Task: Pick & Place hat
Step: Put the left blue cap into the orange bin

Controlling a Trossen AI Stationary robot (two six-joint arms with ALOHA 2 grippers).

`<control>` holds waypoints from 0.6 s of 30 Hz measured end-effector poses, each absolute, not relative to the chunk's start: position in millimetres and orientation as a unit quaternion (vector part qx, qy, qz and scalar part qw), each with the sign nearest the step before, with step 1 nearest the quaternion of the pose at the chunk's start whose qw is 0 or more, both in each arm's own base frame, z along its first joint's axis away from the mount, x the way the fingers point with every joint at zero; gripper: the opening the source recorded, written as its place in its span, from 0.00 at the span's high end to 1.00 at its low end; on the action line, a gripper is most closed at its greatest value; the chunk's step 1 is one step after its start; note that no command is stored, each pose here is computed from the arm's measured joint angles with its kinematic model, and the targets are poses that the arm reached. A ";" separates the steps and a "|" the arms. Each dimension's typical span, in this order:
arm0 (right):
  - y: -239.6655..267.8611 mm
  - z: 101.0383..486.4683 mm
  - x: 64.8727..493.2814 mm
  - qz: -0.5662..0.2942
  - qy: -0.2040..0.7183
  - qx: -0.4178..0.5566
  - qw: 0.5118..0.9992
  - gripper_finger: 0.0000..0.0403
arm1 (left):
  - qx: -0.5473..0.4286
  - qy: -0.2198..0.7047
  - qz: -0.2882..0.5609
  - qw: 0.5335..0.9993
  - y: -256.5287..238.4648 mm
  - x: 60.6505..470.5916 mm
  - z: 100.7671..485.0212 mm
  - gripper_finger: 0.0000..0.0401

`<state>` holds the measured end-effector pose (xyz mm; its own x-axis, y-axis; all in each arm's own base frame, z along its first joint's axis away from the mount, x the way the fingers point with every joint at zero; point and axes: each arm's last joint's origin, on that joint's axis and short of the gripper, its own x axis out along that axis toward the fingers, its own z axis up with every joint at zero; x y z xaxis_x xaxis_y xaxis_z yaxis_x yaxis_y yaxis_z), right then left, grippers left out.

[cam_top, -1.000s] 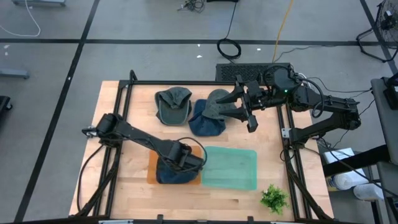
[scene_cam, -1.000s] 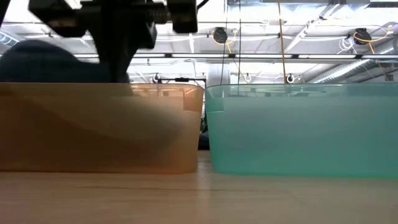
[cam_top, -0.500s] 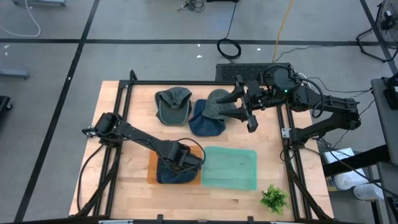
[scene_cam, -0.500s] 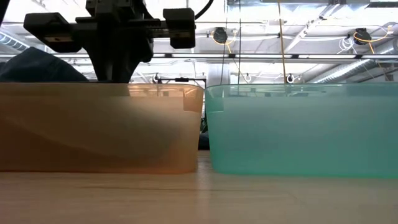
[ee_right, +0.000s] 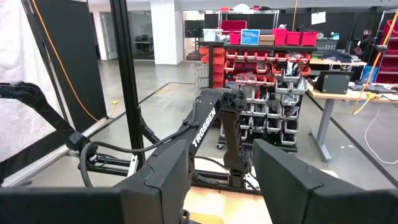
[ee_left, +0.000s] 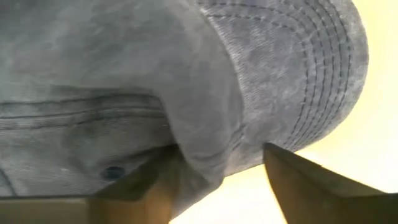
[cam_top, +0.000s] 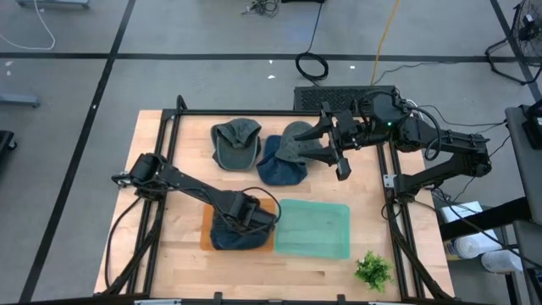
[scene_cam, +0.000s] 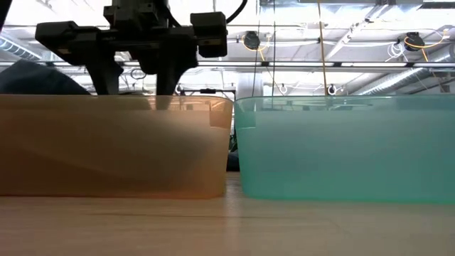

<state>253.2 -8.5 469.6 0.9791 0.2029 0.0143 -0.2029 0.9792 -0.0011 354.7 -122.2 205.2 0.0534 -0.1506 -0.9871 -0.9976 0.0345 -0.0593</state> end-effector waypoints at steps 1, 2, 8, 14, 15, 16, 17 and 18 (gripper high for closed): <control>-8.4 469.6 253.2 0.102 -0.007 0.000 0.995 0.58 | -0.539 0.533 0.435 0.485 -122.2 354.8 205.2 0.36; -8.5 469.6 253.2 0.102 -0.007 0.000 0.995 0.58 | -0.537 0.535 0.433 0.488 -122.2 354.8 205.5 0.32; -8.5 469.6 253.2 0.102 -0.008 -0.005 0.995 0.58 | -0.519 0.560 0.400 0.507 -119.8 355.4 208.0 0.17; -8.5 469.6 253.2 0.102 -0.009 -0.016 0.995 0.58 | -0.522 0.561 0.369 0.525 -109.7 352.0 226.3 0.12; -8.5 469.6 253.2 0.102 -0.009 -0.016 0.995 0.58 | -0.520 0.559 0.363 0.535 -107.2 350.6 231.3 0.12; -8.5 469.6 253.3 0.102 -0.009 -0.016 0.995 0.58 | -0.517 0.555 0.359 0.544 -104.4 349.3 235.9 0.12; -8.5 469.6 253.2 0.102 -0.009 -0.016 0.995 0.58 | -0.517 0.551 0.354 0.551 -101.2 347.9 241.0 0.12; -8.5 469.6 253.2 0.102 -0.009 -0.016 0.995 0.58 | -0.516 0.549 0.347 0.559 -98.7 346.1 246.4 0.12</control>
<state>253.2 -8.5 469.6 0.9792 0.2024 0.0139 -0.2019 0.9788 -0.0336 346.1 -98.7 246.4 0.1566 -0.1785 -0.9714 -0.9538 0.2281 -0.1956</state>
